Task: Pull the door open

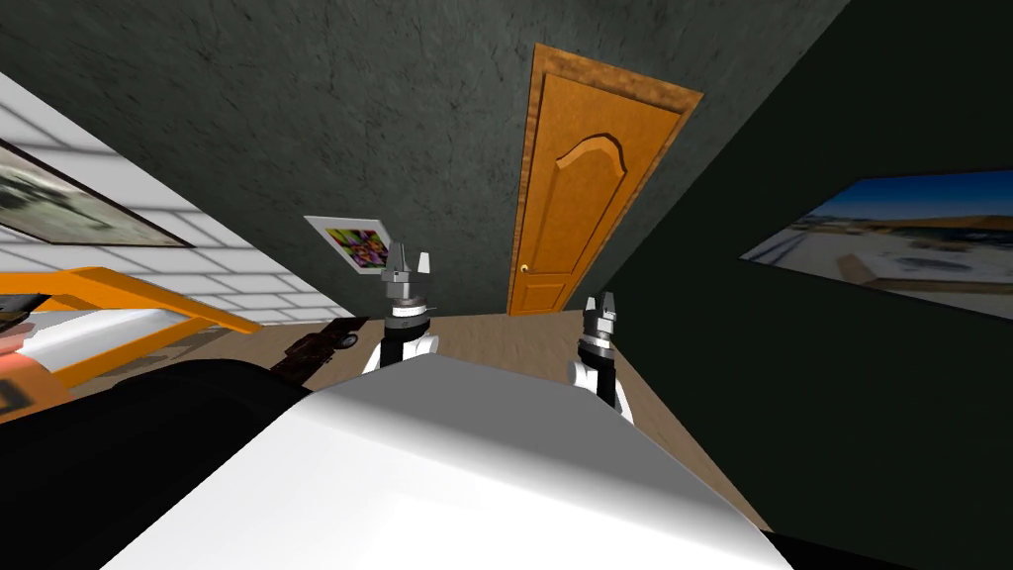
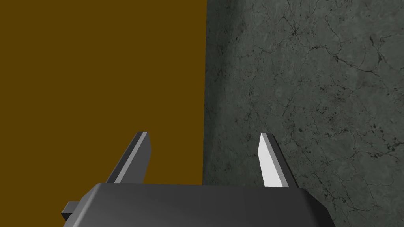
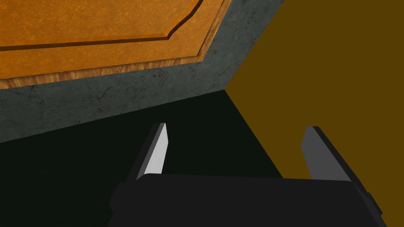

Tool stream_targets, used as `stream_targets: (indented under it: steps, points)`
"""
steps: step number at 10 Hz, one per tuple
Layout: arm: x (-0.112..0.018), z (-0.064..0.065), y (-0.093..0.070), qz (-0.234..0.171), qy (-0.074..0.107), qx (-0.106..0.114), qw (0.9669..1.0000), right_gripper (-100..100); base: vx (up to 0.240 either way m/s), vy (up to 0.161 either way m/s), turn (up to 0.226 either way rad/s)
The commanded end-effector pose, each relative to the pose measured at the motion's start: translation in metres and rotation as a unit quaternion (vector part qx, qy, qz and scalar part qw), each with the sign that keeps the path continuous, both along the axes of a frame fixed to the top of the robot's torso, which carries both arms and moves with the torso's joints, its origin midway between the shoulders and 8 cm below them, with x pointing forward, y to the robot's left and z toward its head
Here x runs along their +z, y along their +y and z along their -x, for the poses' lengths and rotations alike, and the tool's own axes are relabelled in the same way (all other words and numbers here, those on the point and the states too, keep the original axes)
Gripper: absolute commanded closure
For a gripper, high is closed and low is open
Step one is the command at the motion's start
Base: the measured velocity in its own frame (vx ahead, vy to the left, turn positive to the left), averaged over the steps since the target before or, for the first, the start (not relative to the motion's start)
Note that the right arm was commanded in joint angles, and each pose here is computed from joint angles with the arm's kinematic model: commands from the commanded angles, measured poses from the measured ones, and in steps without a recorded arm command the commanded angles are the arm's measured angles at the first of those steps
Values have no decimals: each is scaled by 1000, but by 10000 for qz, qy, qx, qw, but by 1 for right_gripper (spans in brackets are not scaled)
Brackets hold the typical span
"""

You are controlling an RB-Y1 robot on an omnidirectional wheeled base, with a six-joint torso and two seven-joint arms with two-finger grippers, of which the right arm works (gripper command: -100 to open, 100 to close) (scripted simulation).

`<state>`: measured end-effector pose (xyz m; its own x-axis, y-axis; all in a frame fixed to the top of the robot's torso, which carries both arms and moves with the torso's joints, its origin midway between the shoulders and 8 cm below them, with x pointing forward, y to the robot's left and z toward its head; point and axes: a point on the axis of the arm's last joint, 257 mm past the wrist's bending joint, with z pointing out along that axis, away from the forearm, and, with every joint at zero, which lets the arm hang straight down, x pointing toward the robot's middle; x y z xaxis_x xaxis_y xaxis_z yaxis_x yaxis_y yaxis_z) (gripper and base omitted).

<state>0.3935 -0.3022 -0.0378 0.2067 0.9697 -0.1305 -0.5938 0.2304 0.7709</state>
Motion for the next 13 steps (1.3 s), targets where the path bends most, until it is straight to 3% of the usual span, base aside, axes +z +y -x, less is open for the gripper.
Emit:
stream_targets:
  steps: [1,7,9,10,13]
  points:
    - [-14,-9,-2,-27,126,25,9999,-100,92,-11,155]
    - [-54,-35,-11,-105,500,64,9987,-100,65,-11,95]
    - [-73,-43,-14,-139,689,56,9975,-100,56,-8,93]
    - [-74,-43,-15,-140,698,55,9974,-100,48,-3,42]
    - [-97,-55,-20,-186,914,55,9956,-100,63,-16,103]
